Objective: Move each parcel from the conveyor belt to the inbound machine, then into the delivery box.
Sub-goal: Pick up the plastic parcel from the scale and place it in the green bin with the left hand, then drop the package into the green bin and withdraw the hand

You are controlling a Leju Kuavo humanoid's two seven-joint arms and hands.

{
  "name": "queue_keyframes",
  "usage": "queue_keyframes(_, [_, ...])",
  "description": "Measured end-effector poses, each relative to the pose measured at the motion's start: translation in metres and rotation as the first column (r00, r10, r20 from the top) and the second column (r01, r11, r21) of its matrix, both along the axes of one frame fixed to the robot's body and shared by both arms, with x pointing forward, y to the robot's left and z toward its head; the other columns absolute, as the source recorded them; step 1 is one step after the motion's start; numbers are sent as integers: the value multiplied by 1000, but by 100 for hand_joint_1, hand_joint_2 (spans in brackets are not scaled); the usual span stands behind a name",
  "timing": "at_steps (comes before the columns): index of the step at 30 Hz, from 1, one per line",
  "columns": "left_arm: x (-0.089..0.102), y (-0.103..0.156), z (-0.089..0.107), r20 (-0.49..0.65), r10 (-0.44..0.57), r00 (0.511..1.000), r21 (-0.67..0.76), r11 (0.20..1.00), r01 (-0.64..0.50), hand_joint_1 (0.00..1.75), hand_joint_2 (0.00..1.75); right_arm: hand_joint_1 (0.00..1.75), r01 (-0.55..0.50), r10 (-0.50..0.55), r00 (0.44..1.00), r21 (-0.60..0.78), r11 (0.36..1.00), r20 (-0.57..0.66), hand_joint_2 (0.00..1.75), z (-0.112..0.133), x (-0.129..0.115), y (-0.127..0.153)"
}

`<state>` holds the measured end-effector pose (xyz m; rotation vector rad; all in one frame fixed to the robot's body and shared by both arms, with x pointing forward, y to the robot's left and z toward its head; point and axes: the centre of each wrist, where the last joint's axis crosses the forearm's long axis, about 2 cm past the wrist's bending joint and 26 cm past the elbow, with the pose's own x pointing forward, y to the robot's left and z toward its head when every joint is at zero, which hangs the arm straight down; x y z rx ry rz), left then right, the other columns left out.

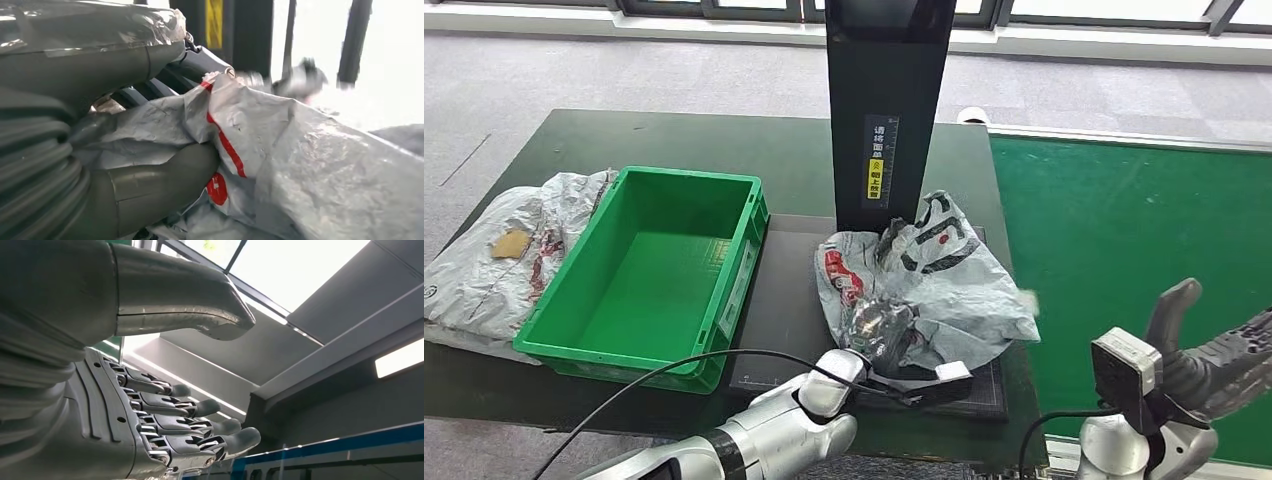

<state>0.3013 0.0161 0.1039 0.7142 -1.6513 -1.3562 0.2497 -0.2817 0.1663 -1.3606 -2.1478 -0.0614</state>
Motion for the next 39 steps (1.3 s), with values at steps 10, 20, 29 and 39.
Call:
queue_keyframes(10, [2, -2, 6, 106, -4, 994, -11, 1000, 5, 175, 175, 0, 6, -6, 1000, 5, 1000, -5, 175, 1, 0, -1])
queue_keyframes(20, [27, 56, 109, 563, 225, 796, -437, 898, 55, 175, 175, 0, 26, -26, 1000, 14, 1000, -10, 175, -2, -3, -7])
queue_keyframes(29, [37, 205, 112, 477, 671, 568, -717, 671, -191, 175, 175, 0, 33, -32, 999, 28, 999, -32, 175, -8, -4, -9])
queue_keyframes(39, [23, 260, 79, 373, 807, 458, -699, 569, -433, 175, 175, 0, 51, -48, 996, 47, 998, -70, 175, -9, -3, -9])
